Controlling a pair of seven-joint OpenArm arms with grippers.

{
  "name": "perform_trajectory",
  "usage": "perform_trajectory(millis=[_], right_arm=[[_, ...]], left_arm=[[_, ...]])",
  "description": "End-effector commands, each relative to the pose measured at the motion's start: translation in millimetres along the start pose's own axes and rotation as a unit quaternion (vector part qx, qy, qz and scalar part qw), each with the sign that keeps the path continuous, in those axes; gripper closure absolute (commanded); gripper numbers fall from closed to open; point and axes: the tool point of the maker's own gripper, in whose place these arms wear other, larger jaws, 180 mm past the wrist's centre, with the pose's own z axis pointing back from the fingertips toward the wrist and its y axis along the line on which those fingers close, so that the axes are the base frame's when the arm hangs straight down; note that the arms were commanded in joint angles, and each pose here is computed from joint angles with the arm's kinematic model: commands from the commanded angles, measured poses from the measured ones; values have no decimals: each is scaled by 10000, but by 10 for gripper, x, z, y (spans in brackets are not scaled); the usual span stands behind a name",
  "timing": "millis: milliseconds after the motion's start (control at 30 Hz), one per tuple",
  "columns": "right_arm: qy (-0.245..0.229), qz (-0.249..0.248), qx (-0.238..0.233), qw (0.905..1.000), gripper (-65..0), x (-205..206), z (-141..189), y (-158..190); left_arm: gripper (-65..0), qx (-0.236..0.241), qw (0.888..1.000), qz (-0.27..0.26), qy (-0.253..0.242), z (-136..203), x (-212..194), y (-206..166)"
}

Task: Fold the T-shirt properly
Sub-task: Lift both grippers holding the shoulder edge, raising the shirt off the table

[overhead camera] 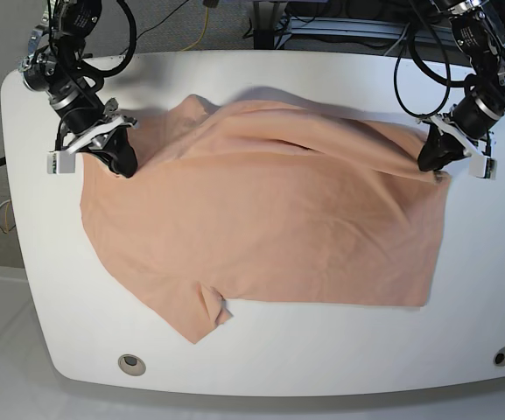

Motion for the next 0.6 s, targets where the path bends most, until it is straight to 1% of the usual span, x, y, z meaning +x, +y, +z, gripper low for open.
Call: perform_trajectory(millis=[0,100,300,467,567], right_arm=[[-258,125,129,9995,0,175,-1,69],[-283,176,236,9992,0,212,-55,137],[-329,233,370,9985,0,274,-125,221],[-349,291,321,9984,0,304,-142,207],[-352,409,240,9983,0,334,-162,186]], left_arm=[[-17,-44,9992,-144,-372,27,235,-13],[-17,-46,9991,-149,-394,24,250,-14],[-17,153,9981,-193,-559,95,382,125],[-17,339,9969,-180,-683,177,455,243],[-17,436,9959,-303,-735,229,554,324]])
